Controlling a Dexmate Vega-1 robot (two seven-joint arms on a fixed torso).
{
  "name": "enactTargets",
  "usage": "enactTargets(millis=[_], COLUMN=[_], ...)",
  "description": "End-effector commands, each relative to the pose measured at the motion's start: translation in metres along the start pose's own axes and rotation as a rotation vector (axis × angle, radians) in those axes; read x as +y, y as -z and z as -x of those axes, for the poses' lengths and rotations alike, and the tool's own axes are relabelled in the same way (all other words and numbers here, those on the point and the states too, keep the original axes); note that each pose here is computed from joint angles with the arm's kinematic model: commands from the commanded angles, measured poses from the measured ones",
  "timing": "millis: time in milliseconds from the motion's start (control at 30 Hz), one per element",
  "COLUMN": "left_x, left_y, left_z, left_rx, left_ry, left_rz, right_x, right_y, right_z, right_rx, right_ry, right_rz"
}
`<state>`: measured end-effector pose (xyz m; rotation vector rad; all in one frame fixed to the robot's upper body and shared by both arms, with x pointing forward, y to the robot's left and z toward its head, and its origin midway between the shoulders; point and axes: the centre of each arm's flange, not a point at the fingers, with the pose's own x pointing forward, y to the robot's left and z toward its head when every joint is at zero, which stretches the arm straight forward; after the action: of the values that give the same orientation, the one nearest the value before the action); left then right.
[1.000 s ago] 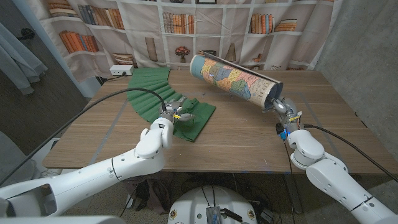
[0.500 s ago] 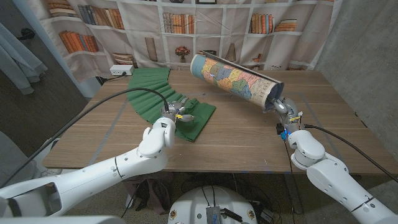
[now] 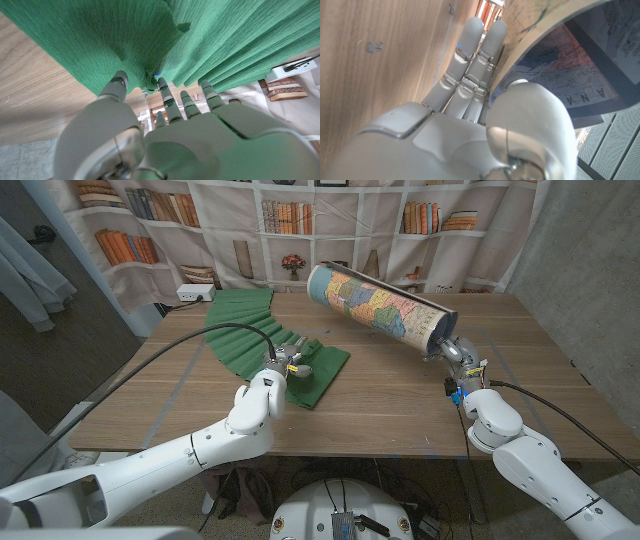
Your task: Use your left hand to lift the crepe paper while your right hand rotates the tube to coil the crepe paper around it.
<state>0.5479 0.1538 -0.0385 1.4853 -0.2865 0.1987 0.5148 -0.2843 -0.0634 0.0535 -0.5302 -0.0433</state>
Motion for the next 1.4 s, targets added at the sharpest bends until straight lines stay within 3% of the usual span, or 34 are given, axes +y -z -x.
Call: enactTargets(millis=[33,600,1400], left_x=[-0.004,-0.010,-0.019], left_y=[-0.006,-0.019,-0.028], left_z=[-0.002,-0.001,0.006], left_rx=[0.000,-0.027,-0.057], left_ry=[0.007,0.006,-0.217], left_rz=[-0.009,0.001,0.126], right_x=[-0.003,-0.006,-0.012], right_y=[0.000,0.000,-0.003], right_z=[0.000,0.001,0.004], right_rx=[0.001,-0.001,-0.005], right_ry=[0.003,0.011,0.015], right_rz=[-0.010,-0.031,-0.045])
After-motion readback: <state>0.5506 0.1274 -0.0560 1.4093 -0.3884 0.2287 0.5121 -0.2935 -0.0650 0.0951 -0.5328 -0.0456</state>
